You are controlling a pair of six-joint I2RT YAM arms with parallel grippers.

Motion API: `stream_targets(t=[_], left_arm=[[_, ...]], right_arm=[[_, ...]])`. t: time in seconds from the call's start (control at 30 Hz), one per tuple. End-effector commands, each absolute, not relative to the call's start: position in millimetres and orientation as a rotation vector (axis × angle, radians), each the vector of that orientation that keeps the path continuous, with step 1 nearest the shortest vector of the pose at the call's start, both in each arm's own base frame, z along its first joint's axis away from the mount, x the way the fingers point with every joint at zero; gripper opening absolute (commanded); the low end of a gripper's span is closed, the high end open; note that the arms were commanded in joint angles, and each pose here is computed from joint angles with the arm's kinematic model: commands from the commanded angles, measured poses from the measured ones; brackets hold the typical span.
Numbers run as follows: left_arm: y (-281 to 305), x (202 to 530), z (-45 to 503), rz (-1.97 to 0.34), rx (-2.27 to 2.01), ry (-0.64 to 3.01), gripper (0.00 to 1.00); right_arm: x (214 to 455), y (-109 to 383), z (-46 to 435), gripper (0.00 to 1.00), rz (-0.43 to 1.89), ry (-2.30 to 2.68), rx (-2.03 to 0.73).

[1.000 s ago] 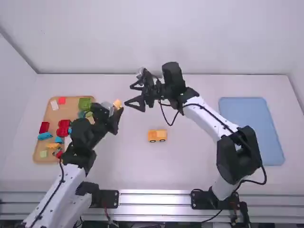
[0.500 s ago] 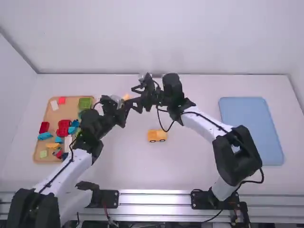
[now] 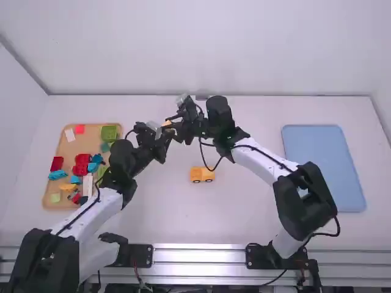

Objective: Assemble lego blocks to make yellow taxi

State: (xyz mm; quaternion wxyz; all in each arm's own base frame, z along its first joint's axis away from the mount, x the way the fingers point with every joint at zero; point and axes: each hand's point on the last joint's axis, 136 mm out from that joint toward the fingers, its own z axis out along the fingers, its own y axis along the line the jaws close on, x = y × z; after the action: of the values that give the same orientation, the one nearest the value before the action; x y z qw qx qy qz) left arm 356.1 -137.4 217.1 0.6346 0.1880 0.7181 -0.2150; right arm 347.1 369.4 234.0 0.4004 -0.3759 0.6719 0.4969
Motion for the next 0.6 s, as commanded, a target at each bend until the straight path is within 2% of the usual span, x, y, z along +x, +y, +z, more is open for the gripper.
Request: stream_targets(t=[0.0,0.03,0.1,0.2,0.23,0.33,0.37,0.43,0.5,0.57], left_arm=[[-136.3,361.8,233.6,-0.471,0.406,1.603,0.02],[-135.4,362.2,233.6,-0.469,0.404,1.604,0.02],[-135.9,362.0,233.6,-0.470,0.405,1.604,0.03],[-137.1,361.6,235.0,-0.472,0.408,1.597,0.10],[-135.3,362.4,235.9,-0.468,0.404,1.594,0.22],[-137.9,361.3,236.4,-0.475,0.411,1.591,0.96],[-137.7,361.4,235.9,-0.484,0.401,1.596,0.99],[-137.5,361.3,234.3,-0.508,0.375,1.611,0.99],[-130.2,364.4,227.8,-0.525,0.299,1.657,0.99],[-125.9,366.5,223.5,-0.521,0.252,1.682,0.99]], right_arm=[[340.7,368.3,243.6,0.33,1.260,1.679,-0.962],[340.6,368.3,243.2,0.25,1.262,1.683,-0.960],[340.7,368.2,243.1,0.18,1.261,1.683,-0.960],[340.4,368.5,243.2,0.13,1.262,1.682,-0.961],[340.9,368.2,243.9,0.09,1.261,1.679,-0.960],[344.4,367.6,245.2,0.08,1.243,1.675,-0.947],[353.4,365.1,245.2,0.07,1.199,1.684,-0.911],[369.3,357.7,244.4,0.07,1.126,1.703,-0.846],[398.9,332.4,246.5,0.05,0.954,1.757,-0.705],[406.8,316.5,247.0,0.04,0.855,1.795,-0.659]])
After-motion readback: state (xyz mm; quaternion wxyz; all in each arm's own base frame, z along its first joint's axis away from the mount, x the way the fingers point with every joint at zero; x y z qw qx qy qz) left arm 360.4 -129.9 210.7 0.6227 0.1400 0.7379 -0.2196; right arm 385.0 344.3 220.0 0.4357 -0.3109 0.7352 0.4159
